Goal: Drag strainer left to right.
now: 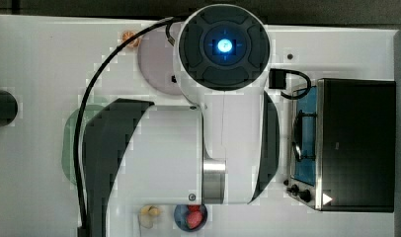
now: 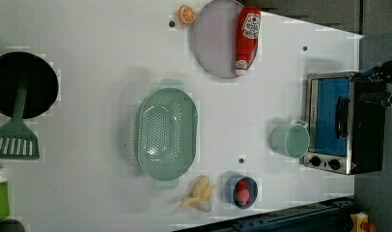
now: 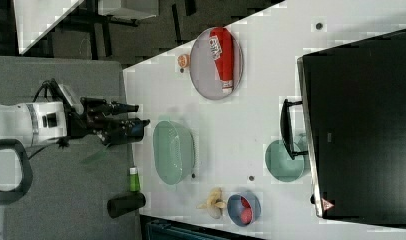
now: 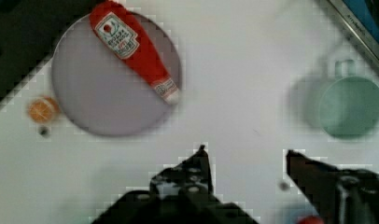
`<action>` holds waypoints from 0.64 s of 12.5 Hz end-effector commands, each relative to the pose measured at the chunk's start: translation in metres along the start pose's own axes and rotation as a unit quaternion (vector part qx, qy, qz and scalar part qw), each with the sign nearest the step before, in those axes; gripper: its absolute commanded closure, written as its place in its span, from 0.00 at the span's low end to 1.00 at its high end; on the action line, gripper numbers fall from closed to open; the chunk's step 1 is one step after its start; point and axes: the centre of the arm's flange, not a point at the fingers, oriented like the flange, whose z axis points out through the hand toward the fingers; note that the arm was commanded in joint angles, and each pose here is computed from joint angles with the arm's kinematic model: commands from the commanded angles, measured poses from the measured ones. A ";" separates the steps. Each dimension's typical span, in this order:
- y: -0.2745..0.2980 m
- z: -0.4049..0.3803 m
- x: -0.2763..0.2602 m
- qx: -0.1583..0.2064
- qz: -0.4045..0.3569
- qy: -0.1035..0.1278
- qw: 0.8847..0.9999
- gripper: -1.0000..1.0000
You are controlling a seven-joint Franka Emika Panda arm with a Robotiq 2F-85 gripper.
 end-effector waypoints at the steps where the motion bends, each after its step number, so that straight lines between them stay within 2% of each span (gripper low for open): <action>1: 0.105 -0.085 -0.056 0.010 0.067 0.009 0.998 0.20; 3: 0.101 -0.084 -0.059 0.009 0.064 0.009 0.998 0.00; 6: 0.059 -0.070 -0.085 0.000 0.028 0.000 1.000 0.00; 8: 0.018 -0.052 -0.116 -0.022 0.008 -0.004 1.000 0.00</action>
